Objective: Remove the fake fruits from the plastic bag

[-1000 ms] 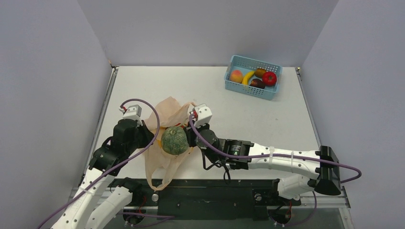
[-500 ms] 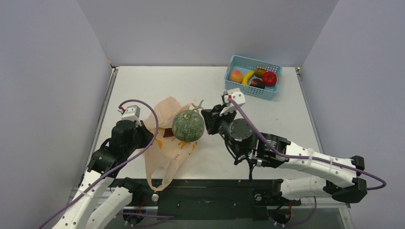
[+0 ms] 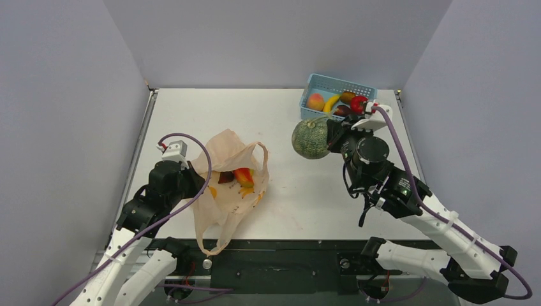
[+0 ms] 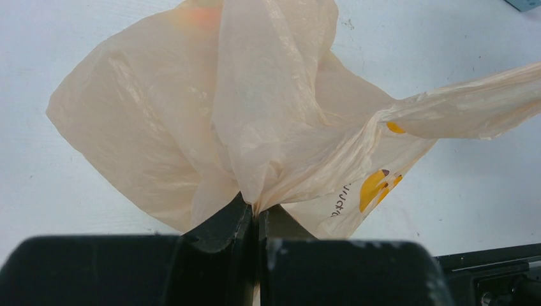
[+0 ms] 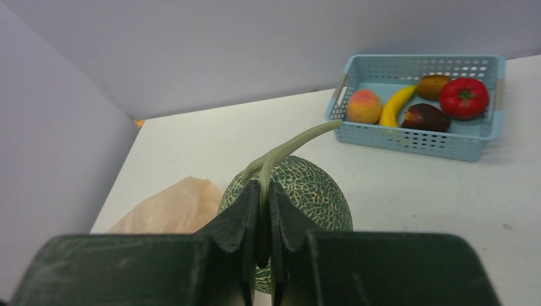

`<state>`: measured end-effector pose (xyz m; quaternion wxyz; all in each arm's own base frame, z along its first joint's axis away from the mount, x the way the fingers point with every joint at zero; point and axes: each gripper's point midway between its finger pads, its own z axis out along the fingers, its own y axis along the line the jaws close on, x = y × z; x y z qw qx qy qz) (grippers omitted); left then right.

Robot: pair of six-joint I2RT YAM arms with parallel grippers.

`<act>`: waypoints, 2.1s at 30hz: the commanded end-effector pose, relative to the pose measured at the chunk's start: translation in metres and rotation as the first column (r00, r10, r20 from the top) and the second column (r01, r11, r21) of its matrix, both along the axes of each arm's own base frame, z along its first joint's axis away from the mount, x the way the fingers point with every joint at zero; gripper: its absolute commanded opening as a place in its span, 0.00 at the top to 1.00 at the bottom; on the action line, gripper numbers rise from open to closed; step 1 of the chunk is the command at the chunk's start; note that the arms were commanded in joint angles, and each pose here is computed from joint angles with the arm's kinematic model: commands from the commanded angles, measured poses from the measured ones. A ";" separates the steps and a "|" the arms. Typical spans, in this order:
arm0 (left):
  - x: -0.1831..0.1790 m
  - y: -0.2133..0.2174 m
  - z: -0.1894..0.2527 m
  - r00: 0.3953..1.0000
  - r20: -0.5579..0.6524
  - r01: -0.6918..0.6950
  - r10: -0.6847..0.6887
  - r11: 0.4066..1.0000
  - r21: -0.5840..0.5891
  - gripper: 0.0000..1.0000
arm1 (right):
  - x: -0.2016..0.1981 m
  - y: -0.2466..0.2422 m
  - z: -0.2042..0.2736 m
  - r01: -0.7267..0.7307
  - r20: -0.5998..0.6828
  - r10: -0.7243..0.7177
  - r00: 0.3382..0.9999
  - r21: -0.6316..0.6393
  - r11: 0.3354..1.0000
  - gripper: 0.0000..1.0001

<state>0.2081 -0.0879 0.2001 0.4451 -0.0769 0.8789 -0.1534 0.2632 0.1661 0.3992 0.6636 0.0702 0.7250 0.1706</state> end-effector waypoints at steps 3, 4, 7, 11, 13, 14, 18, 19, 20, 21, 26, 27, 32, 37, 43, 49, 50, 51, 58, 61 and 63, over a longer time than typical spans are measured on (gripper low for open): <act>0.003 -0.005 0.013 0.999 0.037 0.016 -0.015 1.000 -0.025 1.00 | 0.047 -0.042 -0.027 0.196 -0.039 -0.199 0.979 -0.069 0.978 1.00; 0.003 -0.005 0.013 0.999 0.039 0.017 -0.015 1.000 -0.026 1.00 | 0.055 -0.046 -0.028 0.219 -0.032 -0.221 0.975 -0.067 0.973 1.00; 0.003 -0.006 0.013 0.999 0.037 0.019 -0.018 0.999 -0.026 1.00 | 0.094 -0.067 -0.045 0.302 -0.056 -0.308 0.950 -0.106 0.948 1.00; 0.001 -0.009 0.014 0.998 0.041 0.044 -0.042 0.998 -0.033 1.00 | 0.145 -0.094 -0.041 0.384 -0.047 -0.390 0.920 -0.096 0.918 1.00; 0.000 -0.011 0.015 0.997 0.049 0.054 -0.052 0.998 -0.039 1.00 | 0.170 -0.107 -0.038 0.420 -0.046 -0.425 0.904 -0.091 0.903 1.00; 0.000 -0.011 0.016 0.997 0.053 0.055 -0.053 0.998 -0.041 1.00 | 0.178 -0.111 -0.038 0.429 -0.048 -0.434 0.899 -0.090 0.899 1.00; 0.000 -0.011 0.017 0.997 0.059 0.057 -0.054 0.998 -0.042 1.00 | 0.221 -0.127 -0.032 0.479 -0.032 -0.482 0.875 -0.069 0.875 1.00; 0.000 -0.011 0.017 0.997 0.058 0.056 -0.053 0.998 -0.042 1.00 | 0.235 -0.128 -0.028 0.486 -0.020 -0.488 0.873 -0.061 0.872 1.00; 0.000 -0.011 0.017 0.997 0.059 0.056 -0.053 0.998 -0.043 1.00 | 0.243 -0.130 -0.028 0.492 -0.019 -0.494 0.870 -0.063 0.869 1.00; 0.000 -0.011 0.017 0.997 0.057 0.057 -0.054 0.998 -0.042 1.00 | 0.257 -0.128 -0.026 0.494 -0.018 -0.496 0.868 -0.072 0.867 1.00; 0.000 -0.012 0.016 0.997 0.053 0.063 -0.061 0.997 -0.041 1.00 | 0.307 -0.132 -0.034 0.547 -0.005 -0.552 0.834 -0.130 0.827 1.00; 0.000 -0.012 0.017 0.997 0.055 0.063 -0.060 0.997 -0.042 1.00 | 0.321 -0.130 -0.044 0.550 -0.011 -0.557 0.831 -0.138 0.823 1.00; 0.000 -0.012 0.016 0.997 0.055 0.063 -0.061 0.997 -0.041 1.00 | 0.365 -0.121 -0.106 0.529 -0.097 -0.559 0.823 -0.226 0.818 1.00; -0.001 -0.012 0.018 0.997 0.061 0.060 -0.057 0.997 -0.043 1.00 | 0.363 -0.122 -0.163 0.496 -0.191 -0.565 0.803 -0.311 0.810 0.97; -0.001 -0.012 0.017 0.997 0.054 0.062 -0.060 0.997 -0.040 1.00 | 0.347 -0.136 -0.195 0.478 -0.251 -0.590 0.767 -0.389 0.787 0.93; -0.001 -0.012 0.017 0.997 0.054 0.057 -0.055 0.998 -0.040 1.00 | 0.332 -0.137 -0.185 0.435 -0.275 -0.574 0.771 -0.431 0.790 0.76; -0.001 -0.012 0.017 0.997 0.054 0.057 -0.055 0.998 -0.040 1.00 | 0.329 -0.138 -0.184 0.428 -0.281 -0.572 0.770 -0.438 0.791 0.73; -0.001 -0.011 0.017 0.997 0.056 0.056 -0.054 0.998 -0.040 1.00 | 0.326 -0.138 -0.176 0.428 -0.277 -0.570 0.774 -0.434 0.793 0.66; -0.003 -0.013 0.017 0.996 0.056 0.065 -0.063 0.997 -0.039 1.00 | 0.289 -0.146 -0.147 0.458 -0.290 -0.589 0.755 -0.409 0.789 0.31; -0.003 -0.014 0.017 0.996 0.056 0.066 -0.064 0.997 -0.037 1.00 | 0.264 -0.145 -0.132 0.463 -0.281 -0.577 0.767 -0.381 0.800 0.25; -0.004 -0.014 0.018 0.996 0.060 0.069 -0.067 0.997 -0.037 1.00 | 0.245 -0.139 -0.127 0.459 -0.273 -0.557 0.784 -0.349 0.817 0.23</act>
